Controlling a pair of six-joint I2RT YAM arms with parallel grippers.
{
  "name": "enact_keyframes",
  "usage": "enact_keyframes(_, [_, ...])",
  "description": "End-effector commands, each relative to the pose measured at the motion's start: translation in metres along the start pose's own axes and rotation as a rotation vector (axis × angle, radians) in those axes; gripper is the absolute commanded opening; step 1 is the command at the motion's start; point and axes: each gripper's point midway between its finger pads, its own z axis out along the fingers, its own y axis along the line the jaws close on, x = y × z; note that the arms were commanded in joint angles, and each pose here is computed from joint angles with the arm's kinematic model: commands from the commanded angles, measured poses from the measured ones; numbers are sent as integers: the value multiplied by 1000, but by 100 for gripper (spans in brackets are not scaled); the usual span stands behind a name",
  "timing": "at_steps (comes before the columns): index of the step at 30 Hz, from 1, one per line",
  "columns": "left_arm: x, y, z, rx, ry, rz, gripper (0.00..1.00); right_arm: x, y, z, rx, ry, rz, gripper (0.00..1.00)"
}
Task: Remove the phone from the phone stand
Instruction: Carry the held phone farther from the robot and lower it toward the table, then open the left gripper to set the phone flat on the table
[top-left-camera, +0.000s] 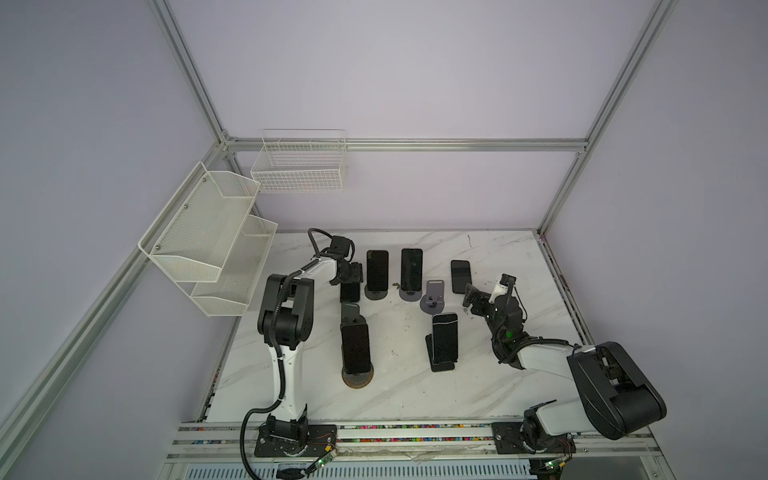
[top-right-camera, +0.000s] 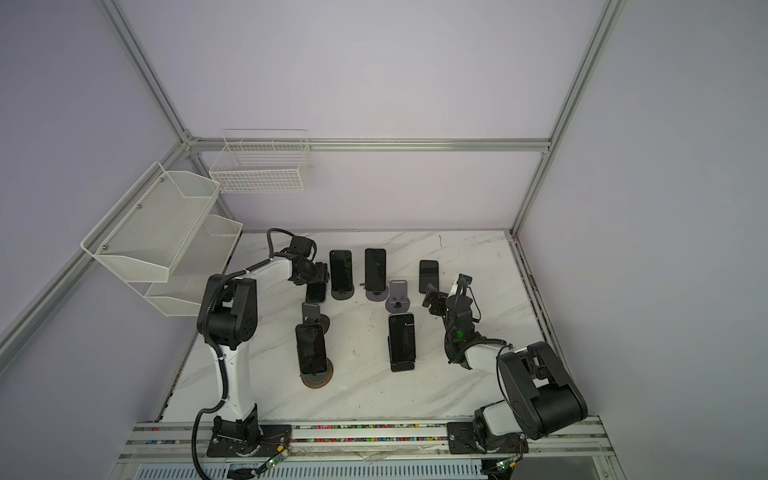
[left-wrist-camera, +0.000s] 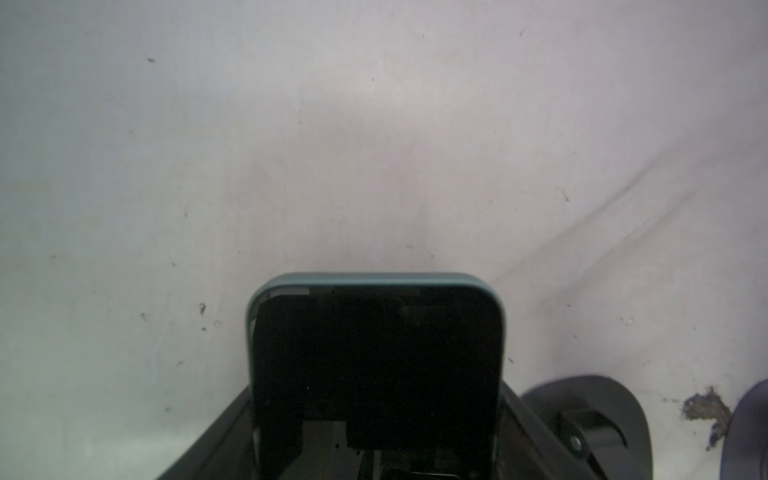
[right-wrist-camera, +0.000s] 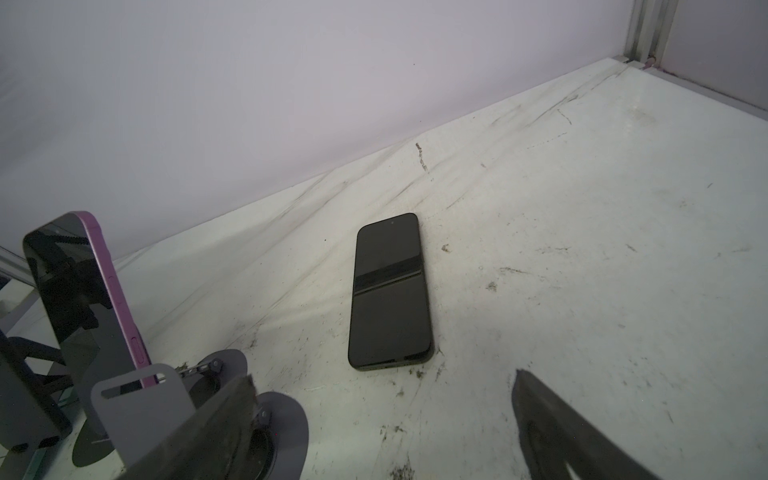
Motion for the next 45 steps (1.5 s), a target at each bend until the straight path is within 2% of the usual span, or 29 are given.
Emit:
enact_keyframes(1, [-5,-5,2,3,-4,-12,65,-4,4,3,0,-6,8,97])
enact_keyframes(28, [28,0,22,-26,132,55,74,-1,1,6,17,1,12,97])
enact_keyframes(45, [19,-4,19,-18,126,47,79,1,1,8,20,14,11,97])
